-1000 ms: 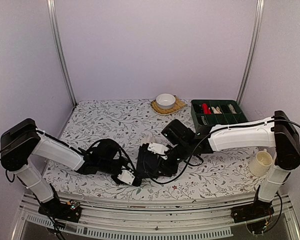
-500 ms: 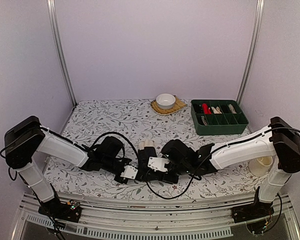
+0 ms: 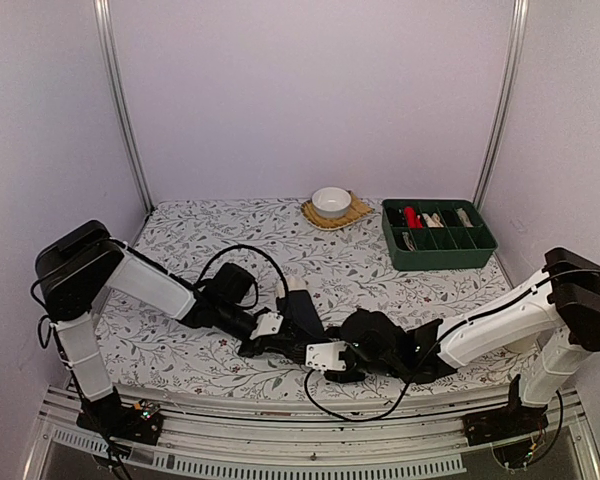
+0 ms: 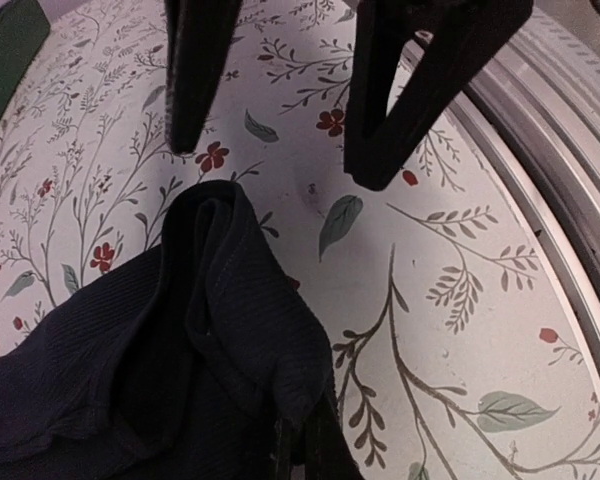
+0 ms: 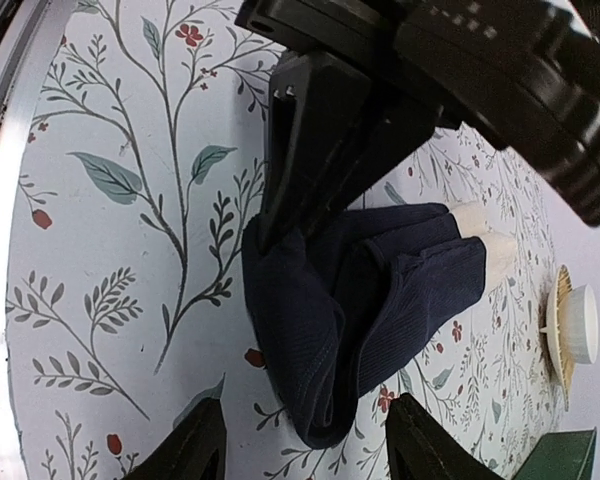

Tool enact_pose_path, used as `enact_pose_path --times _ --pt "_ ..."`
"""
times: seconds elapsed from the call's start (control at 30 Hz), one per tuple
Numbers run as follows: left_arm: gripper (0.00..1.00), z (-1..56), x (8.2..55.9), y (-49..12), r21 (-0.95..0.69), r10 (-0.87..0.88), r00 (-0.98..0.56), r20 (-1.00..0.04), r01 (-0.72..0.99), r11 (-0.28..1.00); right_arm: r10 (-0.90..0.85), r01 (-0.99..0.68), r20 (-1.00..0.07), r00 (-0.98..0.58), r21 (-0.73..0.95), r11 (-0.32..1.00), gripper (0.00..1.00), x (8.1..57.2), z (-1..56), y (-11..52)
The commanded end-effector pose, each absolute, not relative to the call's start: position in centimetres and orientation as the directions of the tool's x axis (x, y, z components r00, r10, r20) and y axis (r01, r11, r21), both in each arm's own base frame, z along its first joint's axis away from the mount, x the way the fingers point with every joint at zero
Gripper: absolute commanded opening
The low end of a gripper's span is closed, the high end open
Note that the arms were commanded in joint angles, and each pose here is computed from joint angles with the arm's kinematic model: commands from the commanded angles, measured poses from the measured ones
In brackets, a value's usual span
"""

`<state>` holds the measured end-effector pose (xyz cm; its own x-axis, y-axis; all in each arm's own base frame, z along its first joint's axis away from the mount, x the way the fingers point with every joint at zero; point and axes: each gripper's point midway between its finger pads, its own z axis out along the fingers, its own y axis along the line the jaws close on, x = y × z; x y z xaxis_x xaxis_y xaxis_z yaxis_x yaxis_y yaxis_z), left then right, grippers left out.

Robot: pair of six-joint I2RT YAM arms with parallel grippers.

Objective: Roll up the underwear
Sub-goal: Roll the underwear at the center of the board.

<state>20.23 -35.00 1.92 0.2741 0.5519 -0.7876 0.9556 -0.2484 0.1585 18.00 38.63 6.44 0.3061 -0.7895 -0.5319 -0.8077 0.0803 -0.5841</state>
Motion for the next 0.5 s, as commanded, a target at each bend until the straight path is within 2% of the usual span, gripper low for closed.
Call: enact_pose_path --times 0.0,0.27,0.47 --pt "0.00 1.6 19.7 -34.7 0.013 0.555 0.155 -0.817 0.968 -0.251 -0.776 -0.747 -0.507 0.376 -0.661 0.071 0.55 18.1 6.3 39.6" --pt "0.00 1.9 20.0 -34.6 -0.083 0.566 0.040 -0.823 0.978 -0.191 -0.816 -0.700 -0.421 0.397 -0.714 0.027 0.45 18.2 3.7 40.0" --pt "0.00 1.2 20.5 -34.5 -0.150 0.601 -0.033 -0.798 0.978 -0.146 -0.833 -0.656 -0.389 0.392 -0.753 0.043 0.42 18.9 3.2 39.7"
